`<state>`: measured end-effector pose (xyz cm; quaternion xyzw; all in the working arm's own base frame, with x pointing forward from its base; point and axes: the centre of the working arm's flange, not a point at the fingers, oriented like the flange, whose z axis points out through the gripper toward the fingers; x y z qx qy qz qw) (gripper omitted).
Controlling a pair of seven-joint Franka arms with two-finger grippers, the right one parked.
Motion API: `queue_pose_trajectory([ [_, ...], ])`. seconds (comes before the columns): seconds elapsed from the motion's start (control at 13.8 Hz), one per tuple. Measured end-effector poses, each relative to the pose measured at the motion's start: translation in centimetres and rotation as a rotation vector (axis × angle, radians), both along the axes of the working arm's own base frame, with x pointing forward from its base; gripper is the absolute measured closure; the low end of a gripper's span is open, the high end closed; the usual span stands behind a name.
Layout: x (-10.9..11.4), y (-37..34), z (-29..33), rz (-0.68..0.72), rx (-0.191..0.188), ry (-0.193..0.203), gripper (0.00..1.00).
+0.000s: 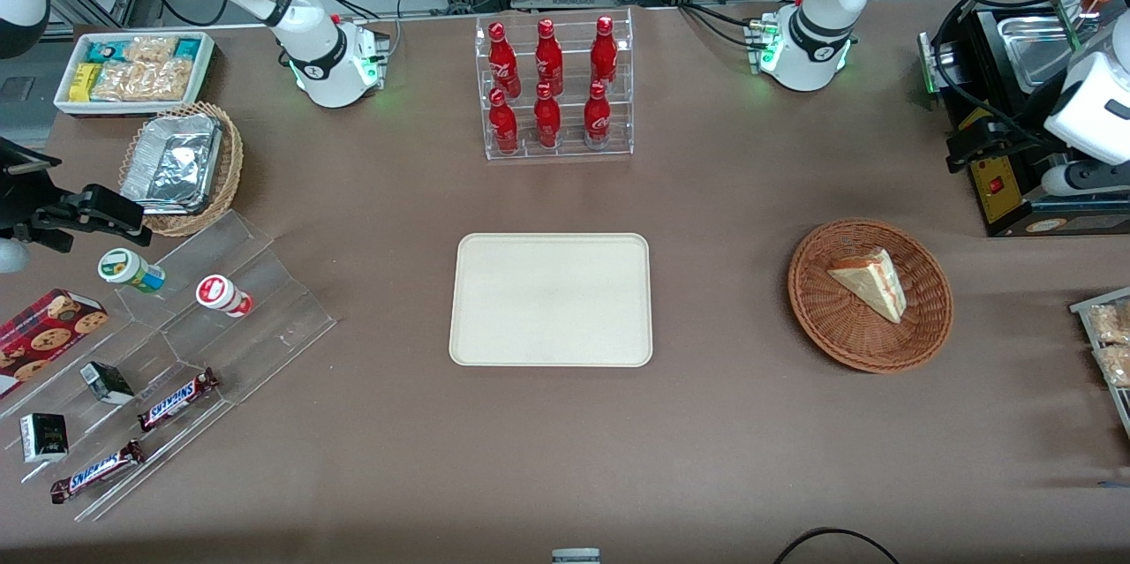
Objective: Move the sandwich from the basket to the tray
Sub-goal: 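Lower the open left gripper over the sandwich in the wicker basket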
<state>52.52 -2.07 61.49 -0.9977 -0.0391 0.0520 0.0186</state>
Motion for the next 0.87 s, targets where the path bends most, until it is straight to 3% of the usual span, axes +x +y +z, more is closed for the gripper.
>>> queue_pose_trajectory([
  [0.51, 0.5, -0.1, -0.7, -0.002, 0.0, 0.011, 0.0],
  [0.87, 3.0, 1.3, -5.1, 0.026, 0.002, 0.061, 0.0],
])
